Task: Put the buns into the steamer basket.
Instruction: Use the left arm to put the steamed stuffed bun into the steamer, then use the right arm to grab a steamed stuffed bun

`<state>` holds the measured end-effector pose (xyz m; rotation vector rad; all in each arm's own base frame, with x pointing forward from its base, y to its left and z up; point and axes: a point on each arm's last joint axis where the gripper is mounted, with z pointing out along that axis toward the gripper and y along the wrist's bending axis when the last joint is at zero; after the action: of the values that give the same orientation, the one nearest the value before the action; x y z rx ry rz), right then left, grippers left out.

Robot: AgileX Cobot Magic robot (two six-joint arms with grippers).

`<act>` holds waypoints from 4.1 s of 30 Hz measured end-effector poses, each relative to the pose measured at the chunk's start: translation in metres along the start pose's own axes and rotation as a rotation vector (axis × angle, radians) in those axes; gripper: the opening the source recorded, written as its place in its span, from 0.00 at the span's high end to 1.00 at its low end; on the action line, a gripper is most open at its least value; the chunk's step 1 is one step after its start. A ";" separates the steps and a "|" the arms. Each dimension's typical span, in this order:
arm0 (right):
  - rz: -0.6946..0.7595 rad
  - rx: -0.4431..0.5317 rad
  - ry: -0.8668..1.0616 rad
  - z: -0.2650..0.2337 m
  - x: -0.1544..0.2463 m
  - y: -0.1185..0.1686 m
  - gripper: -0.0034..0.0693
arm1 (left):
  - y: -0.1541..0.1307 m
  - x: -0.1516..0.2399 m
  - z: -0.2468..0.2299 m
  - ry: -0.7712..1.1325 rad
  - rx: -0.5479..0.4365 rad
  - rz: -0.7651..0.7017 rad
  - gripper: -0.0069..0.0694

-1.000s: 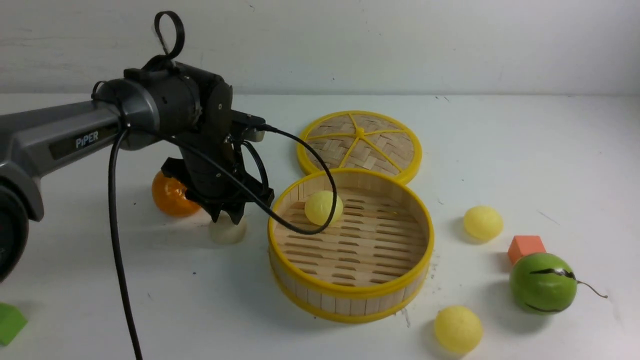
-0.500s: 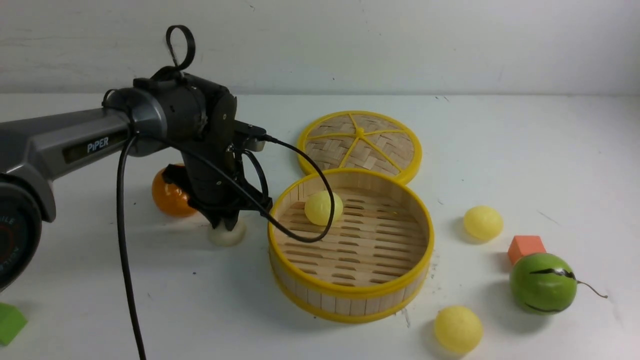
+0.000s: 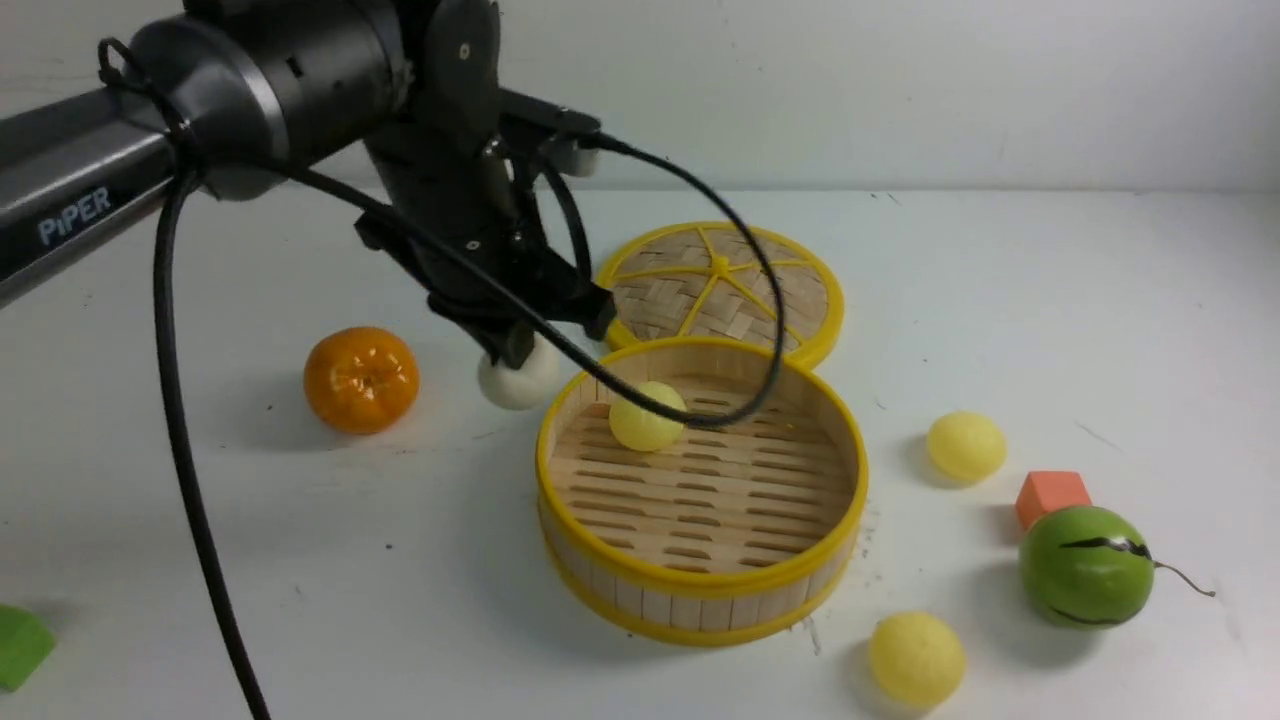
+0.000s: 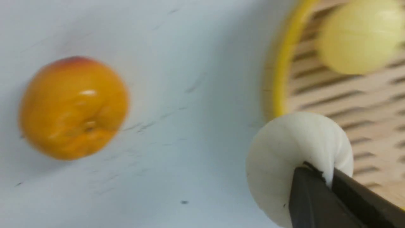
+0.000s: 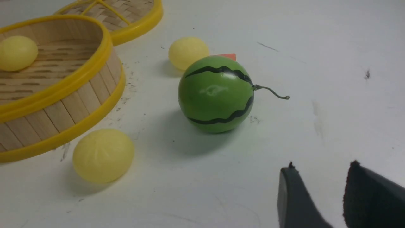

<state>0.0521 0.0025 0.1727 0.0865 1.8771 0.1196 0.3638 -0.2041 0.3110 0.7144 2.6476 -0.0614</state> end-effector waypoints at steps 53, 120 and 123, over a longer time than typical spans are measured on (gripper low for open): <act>0.001 -0.001 -0.002 0.000 0.000 0.000 0.62 | -0.030 0.275 -0.078 -0.881 0.312 -0.152 0.93; -0.306 -0.205 1.095 0.220 -0.074 0.155 0.55 | -0.021 0.350 -0.054 -1.046 0.344 -0.171 0.93; -0.308 -0.197 1.116 0.224 -0.067 0.155 0.55 | -0.021 0.350 -0.054 -1.046 0.344 -0.171 0.93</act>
<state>0.2857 0.1570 0.1884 -0.5026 2.9417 0.1550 0.0565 -0.0487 0.2247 0.3748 1.6780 -0.7343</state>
